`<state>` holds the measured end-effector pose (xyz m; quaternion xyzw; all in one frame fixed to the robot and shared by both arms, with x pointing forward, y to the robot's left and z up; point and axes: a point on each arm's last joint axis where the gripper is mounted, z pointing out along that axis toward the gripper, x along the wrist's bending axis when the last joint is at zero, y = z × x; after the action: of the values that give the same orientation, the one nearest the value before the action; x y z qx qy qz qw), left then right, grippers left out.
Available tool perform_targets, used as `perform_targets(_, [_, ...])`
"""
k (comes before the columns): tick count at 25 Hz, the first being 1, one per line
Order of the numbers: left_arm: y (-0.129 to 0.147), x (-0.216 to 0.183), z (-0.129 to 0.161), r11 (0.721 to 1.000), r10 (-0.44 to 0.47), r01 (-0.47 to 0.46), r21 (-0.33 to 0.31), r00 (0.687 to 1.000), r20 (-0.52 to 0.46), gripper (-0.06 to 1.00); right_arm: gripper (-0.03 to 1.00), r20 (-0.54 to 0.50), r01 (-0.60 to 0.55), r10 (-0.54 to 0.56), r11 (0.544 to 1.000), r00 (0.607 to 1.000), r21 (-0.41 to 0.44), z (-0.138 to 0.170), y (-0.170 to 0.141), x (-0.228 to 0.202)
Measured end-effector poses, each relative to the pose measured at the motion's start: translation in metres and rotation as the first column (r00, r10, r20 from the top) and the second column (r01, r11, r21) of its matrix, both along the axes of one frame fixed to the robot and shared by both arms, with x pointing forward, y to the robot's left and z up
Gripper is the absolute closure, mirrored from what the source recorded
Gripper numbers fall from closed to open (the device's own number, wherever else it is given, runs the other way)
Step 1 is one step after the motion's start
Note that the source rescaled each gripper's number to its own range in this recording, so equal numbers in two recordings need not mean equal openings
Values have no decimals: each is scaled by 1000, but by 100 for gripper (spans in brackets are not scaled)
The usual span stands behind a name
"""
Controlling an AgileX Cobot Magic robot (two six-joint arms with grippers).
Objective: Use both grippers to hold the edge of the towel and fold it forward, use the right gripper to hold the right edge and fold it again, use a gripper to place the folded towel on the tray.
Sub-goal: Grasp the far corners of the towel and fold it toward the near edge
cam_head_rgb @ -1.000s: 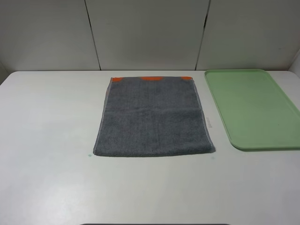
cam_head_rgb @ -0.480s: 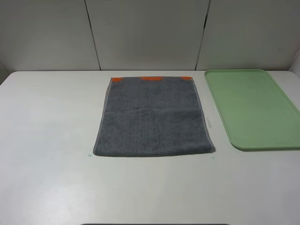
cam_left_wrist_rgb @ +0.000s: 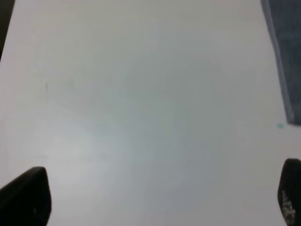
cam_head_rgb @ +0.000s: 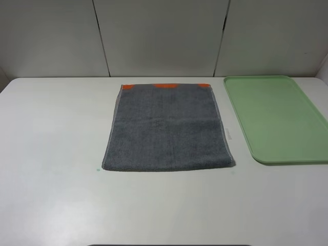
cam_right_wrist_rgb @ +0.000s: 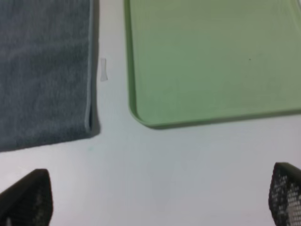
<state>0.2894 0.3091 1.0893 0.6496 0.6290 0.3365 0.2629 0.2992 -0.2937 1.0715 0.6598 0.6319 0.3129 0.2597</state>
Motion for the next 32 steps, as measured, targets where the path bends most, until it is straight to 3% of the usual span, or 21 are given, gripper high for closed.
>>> perform_targets(5, [-3,41,1,986,-122,140,94,977,-175,-1,-3,-110,-66,59,996,992,-58,7,-1,39])
perform_targets(10, [-16,76,-1,950,-263,292,113,940,-217,-1,-3,-180,-136,115,985,977,-107,12,-2,84])
perform_targets(19, [-53,125,-20,780,-514,595,193,786,-344,0,-3,-285,-305,250,937,925,-168,13,5,162])
perform_targets(23, [-61,142,-31,701,-572,673,233,727,-379,0,-3,-320,-441,370,878,872,-188,8,28,186])
perform_targets(26, [-64,151,-39,658,-597,710,251,695,-402,0,-3,-346,-549,466,812,814,-198,-5,53,198])
perform_targets(32, [-71,159,-48,640,-628,740,206,659,-413,3,-3,-428,-748,629,630,649,-209,-39,100,208])
